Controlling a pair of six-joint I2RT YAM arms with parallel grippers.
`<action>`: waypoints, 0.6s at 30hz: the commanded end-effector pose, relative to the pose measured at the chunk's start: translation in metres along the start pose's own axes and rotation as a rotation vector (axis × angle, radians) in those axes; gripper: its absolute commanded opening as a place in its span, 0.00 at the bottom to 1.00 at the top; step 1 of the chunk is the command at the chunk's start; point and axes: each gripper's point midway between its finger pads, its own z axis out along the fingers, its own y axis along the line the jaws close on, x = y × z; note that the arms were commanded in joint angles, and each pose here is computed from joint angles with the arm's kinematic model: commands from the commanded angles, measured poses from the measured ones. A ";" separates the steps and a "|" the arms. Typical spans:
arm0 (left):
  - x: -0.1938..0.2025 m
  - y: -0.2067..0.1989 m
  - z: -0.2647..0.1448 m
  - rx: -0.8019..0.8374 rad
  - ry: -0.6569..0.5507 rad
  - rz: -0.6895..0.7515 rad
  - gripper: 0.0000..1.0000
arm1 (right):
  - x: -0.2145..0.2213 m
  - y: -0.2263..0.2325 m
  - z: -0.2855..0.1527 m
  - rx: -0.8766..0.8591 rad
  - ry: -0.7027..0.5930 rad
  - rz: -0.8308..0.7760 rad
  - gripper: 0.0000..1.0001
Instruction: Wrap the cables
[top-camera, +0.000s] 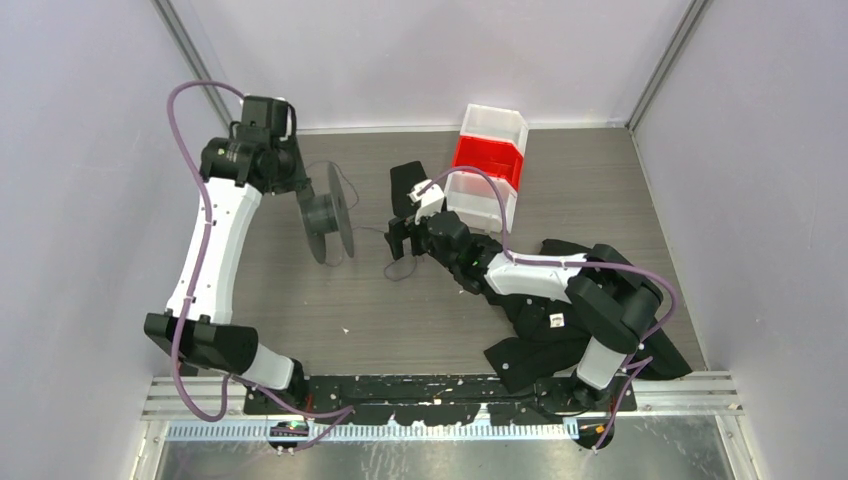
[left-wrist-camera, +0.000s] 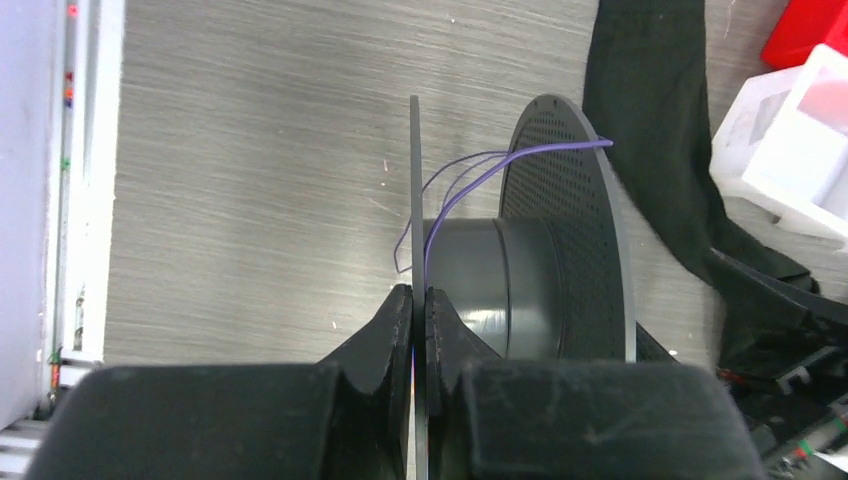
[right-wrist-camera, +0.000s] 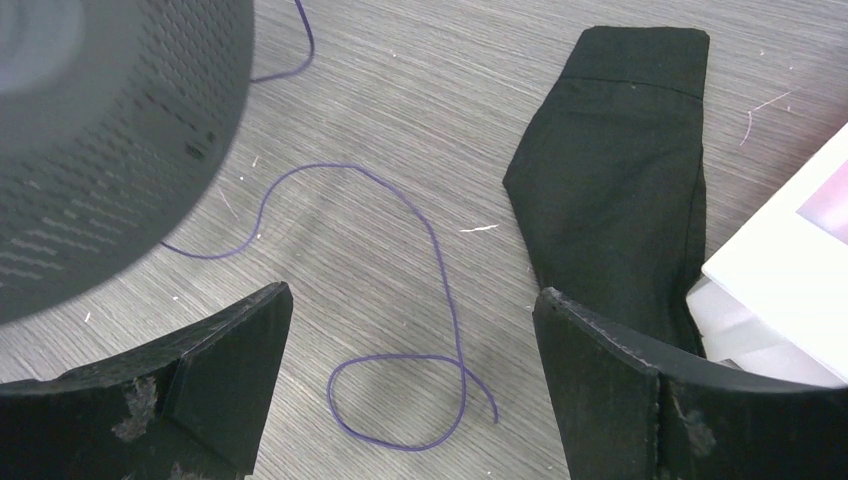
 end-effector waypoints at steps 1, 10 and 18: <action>-0.021 -0.019 0.010 0.113 -0.156 0.027 0.00 | -0.027 0.002 -0.009 0.005 -0.069 0.043 0.95; 0.018 -0.026 0.052 0.171 -0.183 0.068 0.00 | -0.025 -0.002 -0.014 0.023 -0.051 0.049 0.94; 0.019 -0.015 0.047 0.128 -0.212 0.141 0.00 | 0.008 0.013 0.001 -0.061 0.073 -0.018 0.93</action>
